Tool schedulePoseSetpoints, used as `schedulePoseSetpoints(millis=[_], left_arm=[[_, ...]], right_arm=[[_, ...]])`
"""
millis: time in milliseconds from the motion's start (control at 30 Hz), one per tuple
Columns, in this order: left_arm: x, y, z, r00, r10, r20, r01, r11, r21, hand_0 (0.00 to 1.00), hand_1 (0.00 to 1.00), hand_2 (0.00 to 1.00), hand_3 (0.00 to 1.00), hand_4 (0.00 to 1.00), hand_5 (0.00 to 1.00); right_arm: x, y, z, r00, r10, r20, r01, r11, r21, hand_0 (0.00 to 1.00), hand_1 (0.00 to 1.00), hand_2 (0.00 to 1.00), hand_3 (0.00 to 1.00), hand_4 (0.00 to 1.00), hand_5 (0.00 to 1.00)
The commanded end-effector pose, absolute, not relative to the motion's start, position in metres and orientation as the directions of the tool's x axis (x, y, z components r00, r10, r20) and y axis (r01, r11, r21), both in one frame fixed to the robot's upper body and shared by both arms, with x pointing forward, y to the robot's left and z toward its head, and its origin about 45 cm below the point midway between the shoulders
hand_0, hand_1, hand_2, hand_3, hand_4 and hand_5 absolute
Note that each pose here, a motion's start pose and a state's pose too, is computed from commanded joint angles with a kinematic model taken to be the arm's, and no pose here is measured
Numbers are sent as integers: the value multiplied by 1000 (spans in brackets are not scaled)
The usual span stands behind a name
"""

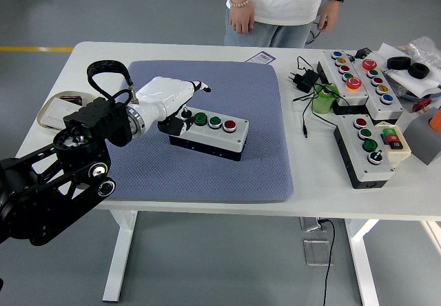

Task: Pick up the button,place it on the desk,press the button,press the button

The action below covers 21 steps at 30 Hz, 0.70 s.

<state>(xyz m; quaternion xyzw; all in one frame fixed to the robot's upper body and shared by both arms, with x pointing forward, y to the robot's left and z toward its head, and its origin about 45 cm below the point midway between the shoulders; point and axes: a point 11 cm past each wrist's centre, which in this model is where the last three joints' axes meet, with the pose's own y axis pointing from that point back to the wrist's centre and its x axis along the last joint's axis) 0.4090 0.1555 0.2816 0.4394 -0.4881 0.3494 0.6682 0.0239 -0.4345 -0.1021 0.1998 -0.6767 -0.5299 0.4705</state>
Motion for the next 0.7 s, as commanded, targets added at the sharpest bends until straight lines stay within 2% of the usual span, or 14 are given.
schedulePoseSetpoints(millis=[33, 700], left_arm=[[410, 155, 280, 284, 37, 958, -895, 368, 252, 30, 2, 36, 837, 423, 2], [413, 144, 245, 373, -20, 928, -861, 364, 354, 30, 2, 32, 831, 394, 2]], right_arm=[[24, -434, -102, -478, -769, 425, 228, 358, 905, 643, 507, 546, 588, 234, 351], [26, -434, -102, -478, -770, 423, 225, 359, 906, 643, 508, 546, 588, 234, 350]])
